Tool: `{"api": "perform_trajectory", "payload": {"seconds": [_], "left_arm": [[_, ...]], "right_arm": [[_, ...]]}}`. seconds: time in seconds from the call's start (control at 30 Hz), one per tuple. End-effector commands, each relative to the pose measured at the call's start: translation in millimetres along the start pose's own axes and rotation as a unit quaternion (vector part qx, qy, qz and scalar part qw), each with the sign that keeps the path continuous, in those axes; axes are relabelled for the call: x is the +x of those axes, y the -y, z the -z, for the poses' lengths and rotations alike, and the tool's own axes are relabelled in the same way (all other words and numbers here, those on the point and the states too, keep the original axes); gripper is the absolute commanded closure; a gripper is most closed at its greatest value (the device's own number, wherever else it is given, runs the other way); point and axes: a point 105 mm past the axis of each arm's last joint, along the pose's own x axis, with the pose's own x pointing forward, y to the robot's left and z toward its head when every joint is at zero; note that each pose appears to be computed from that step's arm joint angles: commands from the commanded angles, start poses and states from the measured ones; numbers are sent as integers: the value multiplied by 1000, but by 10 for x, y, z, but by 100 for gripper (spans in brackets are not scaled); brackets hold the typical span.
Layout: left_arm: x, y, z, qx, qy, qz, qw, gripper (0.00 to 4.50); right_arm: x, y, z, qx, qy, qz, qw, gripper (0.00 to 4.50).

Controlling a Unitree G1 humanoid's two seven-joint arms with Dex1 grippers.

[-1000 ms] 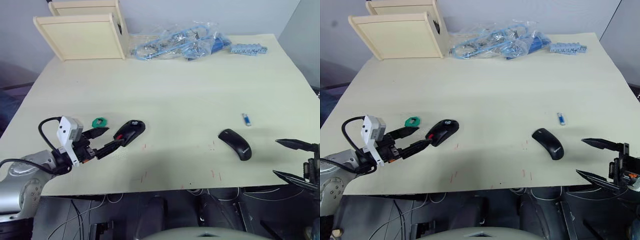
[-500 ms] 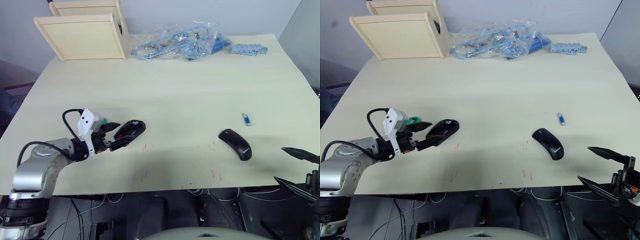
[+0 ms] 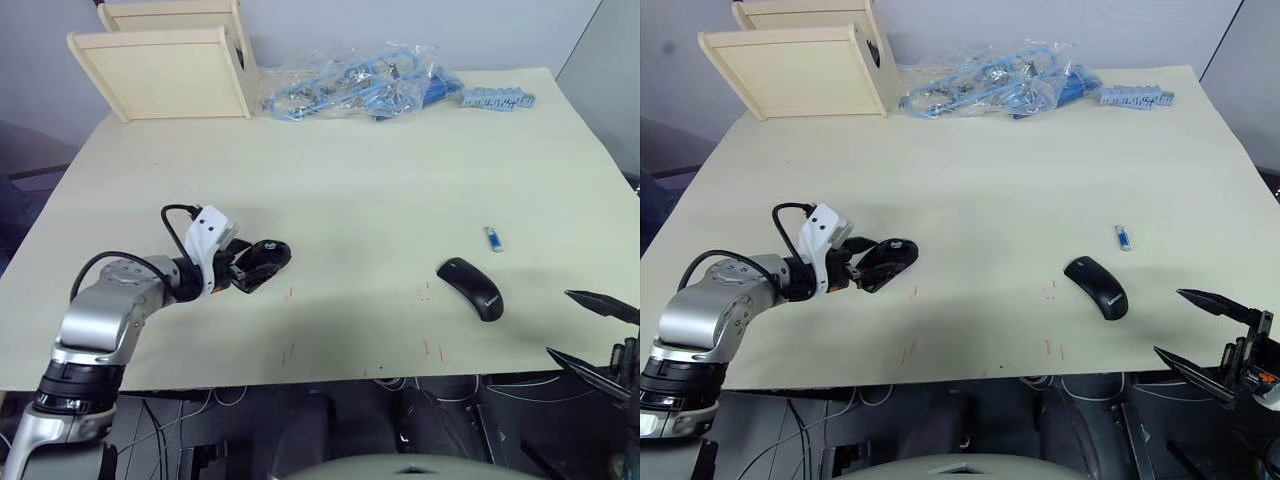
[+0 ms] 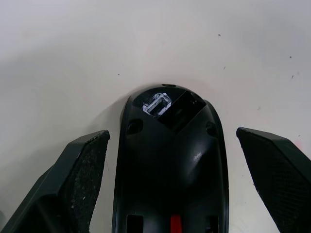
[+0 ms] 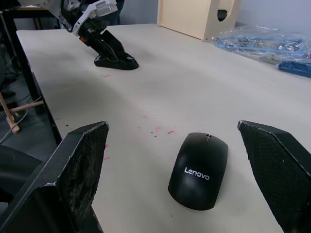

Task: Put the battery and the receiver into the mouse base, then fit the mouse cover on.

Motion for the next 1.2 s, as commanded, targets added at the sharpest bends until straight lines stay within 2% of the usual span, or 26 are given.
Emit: {"api": "perform_trajectory", "payload": {"seconds": [0.03, 0.37, 0.63, 0.73, 0.8, 1.07, 1.2], "left_arm": [[-62, -30, -87, 20, 5, -9, 1000, 3], [0, -89, 18, 28, 1, -9, 1000, 3], [49, -52, 2, 34, 5, 11, 999, 3], [59, -29, 8, 35, 6, 22, 999, 79], [60, -27, 4, 35, 9, 24, 999, 157], [5, 161, -153, 57, 44, 89, 993, 156], [15, 540, -262, 146, 28, 180, 972, 156]], "right_arm": [[6, 7, -61, -16, 8, 1, 1000, 2], [19, 14, -50, -15, 12, 1, 1000, 2], [-2, 8, -57, -14, 10, 5, 1000, 2], [-9, 3, -62, -14, 9, 6, 1000, 0], [-10, 2, -63, -14, 8, 6, 1000, 0], [-3, -2, -63, -9, 7, 6, 1000, 0], [-9, 7, -54, -7, 2, 7, 1000, 0]]}}
